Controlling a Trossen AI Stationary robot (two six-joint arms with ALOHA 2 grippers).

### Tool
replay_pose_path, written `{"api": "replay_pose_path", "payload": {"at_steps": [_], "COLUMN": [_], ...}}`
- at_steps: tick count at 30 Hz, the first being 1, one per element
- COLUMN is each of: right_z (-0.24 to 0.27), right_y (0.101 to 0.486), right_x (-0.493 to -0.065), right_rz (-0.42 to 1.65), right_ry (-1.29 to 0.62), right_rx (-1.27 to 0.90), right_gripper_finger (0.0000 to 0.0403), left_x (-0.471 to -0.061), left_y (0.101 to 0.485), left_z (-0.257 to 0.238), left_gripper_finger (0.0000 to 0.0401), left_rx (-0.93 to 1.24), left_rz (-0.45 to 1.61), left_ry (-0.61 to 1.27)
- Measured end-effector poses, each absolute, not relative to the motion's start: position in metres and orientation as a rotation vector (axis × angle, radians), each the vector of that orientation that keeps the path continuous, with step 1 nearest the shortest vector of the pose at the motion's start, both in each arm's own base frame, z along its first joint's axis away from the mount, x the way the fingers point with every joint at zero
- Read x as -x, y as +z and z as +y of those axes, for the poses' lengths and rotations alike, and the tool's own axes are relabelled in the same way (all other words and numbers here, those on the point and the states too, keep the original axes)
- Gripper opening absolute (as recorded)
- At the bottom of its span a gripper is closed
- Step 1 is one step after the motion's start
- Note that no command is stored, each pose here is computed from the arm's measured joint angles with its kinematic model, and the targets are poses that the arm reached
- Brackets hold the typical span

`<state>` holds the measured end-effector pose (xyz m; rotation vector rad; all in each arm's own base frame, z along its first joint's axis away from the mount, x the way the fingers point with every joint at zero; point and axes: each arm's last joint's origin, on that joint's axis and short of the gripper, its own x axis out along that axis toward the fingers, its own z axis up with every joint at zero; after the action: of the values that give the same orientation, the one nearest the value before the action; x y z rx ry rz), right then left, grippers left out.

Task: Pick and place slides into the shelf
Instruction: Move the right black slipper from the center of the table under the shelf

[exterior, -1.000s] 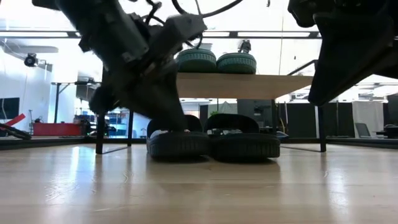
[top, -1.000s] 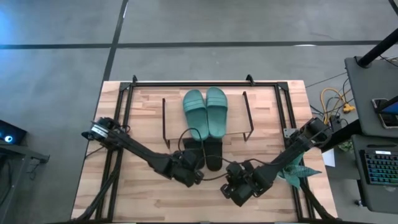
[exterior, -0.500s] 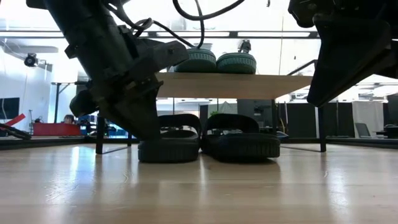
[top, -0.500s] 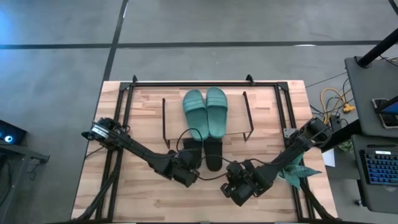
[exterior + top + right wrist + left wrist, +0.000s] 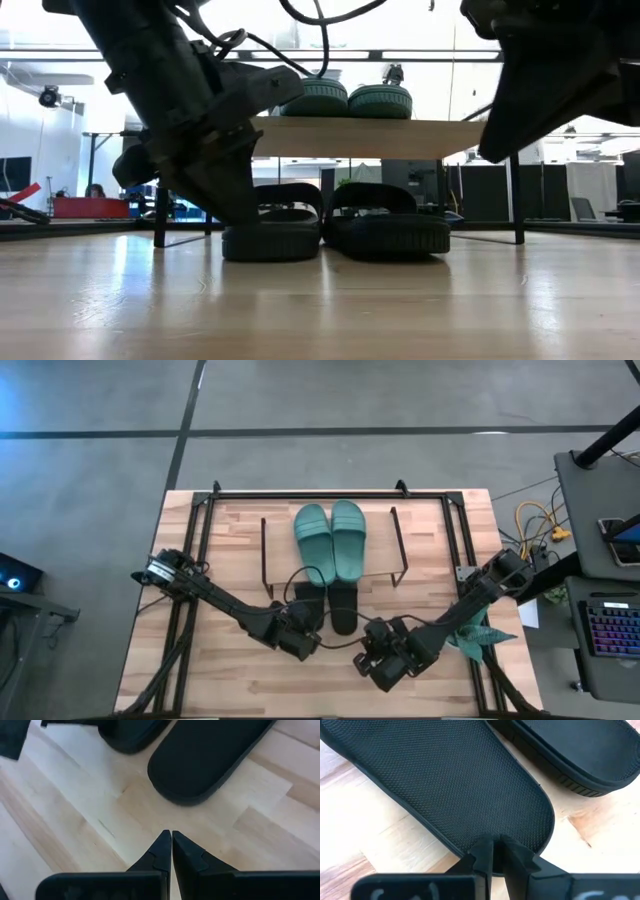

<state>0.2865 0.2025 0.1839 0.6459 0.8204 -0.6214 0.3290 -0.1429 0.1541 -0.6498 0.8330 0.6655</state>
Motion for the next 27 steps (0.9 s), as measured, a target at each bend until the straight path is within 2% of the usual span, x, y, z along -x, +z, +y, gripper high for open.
{"api": "replay_pose_path", "payload": {"at_steps": [12,20,27], "right_z": [0.181,0.175,0.167], "right_y": [0.186,0.161,0.159], "right_x": [-0.309,-0.317,-0.320], "right_rz": [0.784,0.867,0.840], "right_ry": [-0.596,-0.567,-0.592], "right_rx": [-0.629,-0.630,-0.606], "right_gripper_finger": [0.0009,0.0009,0.0009], "left_x": [-0.331,-0.332,-0.332], "left_y": [0.155,0.156,0.157], "left_z": [-0.144,-0.145,-0.145], "left_gripper_finger": [0.0022,0.0022,0.0022], "left_rx": [0.664,0.675,0.674], "left_rz": [0.817,0.807,0.807], "left_ry": [0.651,0.639,0.637]}}
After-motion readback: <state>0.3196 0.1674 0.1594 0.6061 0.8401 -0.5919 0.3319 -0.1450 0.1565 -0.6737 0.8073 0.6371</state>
